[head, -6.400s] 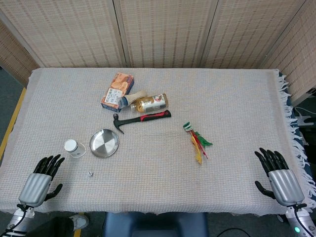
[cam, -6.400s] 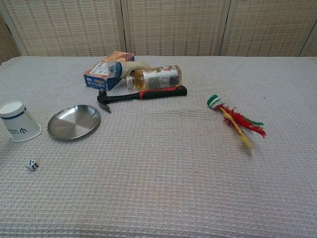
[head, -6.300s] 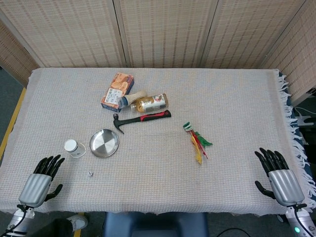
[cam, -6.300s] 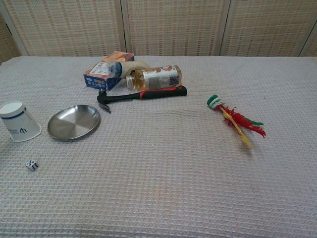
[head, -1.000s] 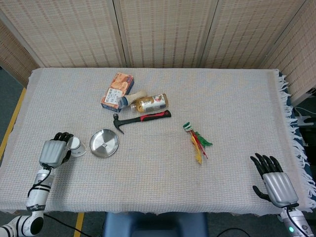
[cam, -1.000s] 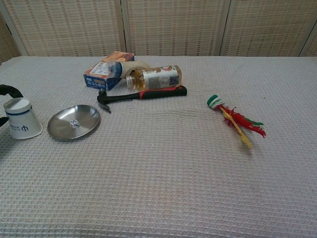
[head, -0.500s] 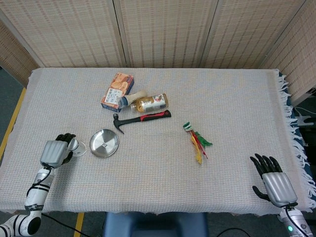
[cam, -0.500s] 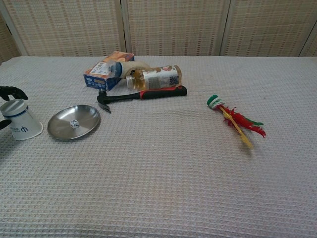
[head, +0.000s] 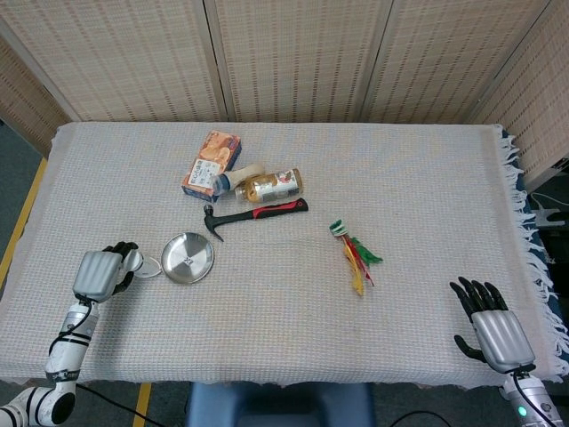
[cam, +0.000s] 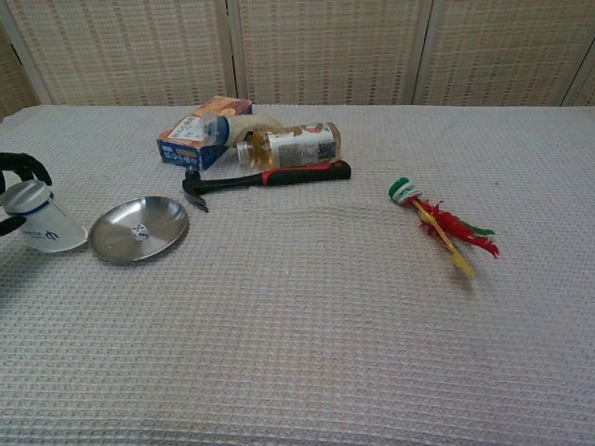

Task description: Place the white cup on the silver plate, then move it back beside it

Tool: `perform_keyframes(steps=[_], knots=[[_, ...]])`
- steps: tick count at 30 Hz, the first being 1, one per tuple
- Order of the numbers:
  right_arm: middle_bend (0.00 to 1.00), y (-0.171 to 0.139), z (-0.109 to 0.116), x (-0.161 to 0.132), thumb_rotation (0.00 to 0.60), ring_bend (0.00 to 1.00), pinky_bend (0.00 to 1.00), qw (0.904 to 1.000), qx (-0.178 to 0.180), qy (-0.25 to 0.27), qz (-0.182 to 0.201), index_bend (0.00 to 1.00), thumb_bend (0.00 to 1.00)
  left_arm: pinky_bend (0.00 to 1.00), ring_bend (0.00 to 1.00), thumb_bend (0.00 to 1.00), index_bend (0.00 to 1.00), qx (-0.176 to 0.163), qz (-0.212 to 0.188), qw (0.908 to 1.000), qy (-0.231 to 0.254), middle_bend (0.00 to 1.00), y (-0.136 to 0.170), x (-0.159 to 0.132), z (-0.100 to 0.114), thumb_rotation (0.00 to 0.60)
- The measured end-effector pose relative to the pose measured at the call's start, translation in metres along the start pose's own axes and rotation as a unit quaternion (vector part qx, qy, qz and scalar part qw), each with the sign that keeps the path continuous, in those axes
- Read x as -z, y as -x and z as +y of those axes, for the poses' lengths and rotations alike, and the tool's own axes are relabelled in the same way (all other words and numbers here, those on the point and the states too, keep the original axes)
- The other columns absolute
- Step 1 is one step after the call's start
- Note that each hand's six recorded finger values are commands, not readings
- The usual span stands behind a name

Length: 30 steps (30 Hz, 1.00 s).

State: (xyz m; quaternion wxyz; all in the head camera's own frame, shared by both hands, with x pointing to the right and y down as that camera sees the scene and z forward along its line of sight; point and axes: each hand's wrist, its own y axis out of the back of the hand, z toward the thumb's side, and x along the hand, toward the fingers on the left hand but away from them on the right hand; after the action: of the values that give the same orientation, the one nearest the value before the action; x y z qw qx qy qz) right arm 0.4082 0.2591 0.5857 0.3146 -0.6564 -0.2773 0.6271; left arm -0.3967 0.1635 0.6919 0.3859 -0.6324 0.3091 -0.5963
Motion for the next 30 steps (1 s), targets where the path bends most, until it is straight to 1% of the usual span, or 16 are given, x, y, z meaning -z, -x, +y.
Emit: perform_keyframes(steps=[4, 7, 12, 16, 20, 25, 30], knots=[[0.0, 0.0, 0.0, 0.0, 0.6, 0.0, 0.0, 1.0, -0.001, 0.001, 0.001, 0.0, 0.21, 0.78, 0.49, 0.44, 0.47, -0.011, -0.003, 0.9992, 0.039, 0.58, 0.001, -0.001, 0.007, 0.6], [0.0, 0.0, -0.001, -0.001, 0.6, 0.0, 0.0, 1.0, -0.003, 0.001, 0.002, 0.0, 0.21, 0.78, 0.52, 0.44, 0.49, -0.03, -0.013, 0.9975, 0.063, 0.63, 0.001, -0.007, 0.017, 0.6], [0.0, 0.001, -0.002, 0.0, 0.6, 0.0, 0.0, 1.0, -0.005, 0.003, 0.002, 0.0, 0.21, 0.79, 0.54, 0.44, 0.52, -0.047, -0.041, 0.9957, 0.068, 0.67, -0.007, -0.03, 0.028, 0.6], [0.0, 0.002, -0.001, 0.001, 0.6, 0.0, 0.0, 1.0, -0.005, 0.004, 0.001, 0.0, 0.21, 0.8, 0.55, 0.43, 0.52, -0.055, -0.062, 0.9942, 0.068, 0.67, -0.017, -0.055, 0.035, 0.6], [0.0, 0.003, -0.001, 0.001, 0.6, 0.0, 0.0, 1.0, -0.005, 0.005, 0.0, 0.0, 0.21, 0.8, 0.55, 0.43, 0.52, -0.046, -0.076, 0.9945, 0.055, 0.67, -0.022, -0.073, 0.031, 0.6], [0.0, 0.002, 0.001, 0.001, 0.6, 0.0, 0.0, 1.0, -0.002, 0.006, 0.002, 0.0, 0.21, 0.8, 0.55, 0.43, 0.52, -0.032, -0.09, 0.9951, 0.028, 0.66, -0.026, -0.097, 0.017, 0.6], [0.0, 0.001, 0.002, 0.002, 0.6, 0.0, 0.0, 1.0, 0.0, 0.007, 0.003, 0.0, 0.21, 0.8, 0.55, 0.43, 0.52, -0.016, -0.09, 0.9958, 0.004, 0.66, -0.03, -0.104, 0.001, 0.6]])
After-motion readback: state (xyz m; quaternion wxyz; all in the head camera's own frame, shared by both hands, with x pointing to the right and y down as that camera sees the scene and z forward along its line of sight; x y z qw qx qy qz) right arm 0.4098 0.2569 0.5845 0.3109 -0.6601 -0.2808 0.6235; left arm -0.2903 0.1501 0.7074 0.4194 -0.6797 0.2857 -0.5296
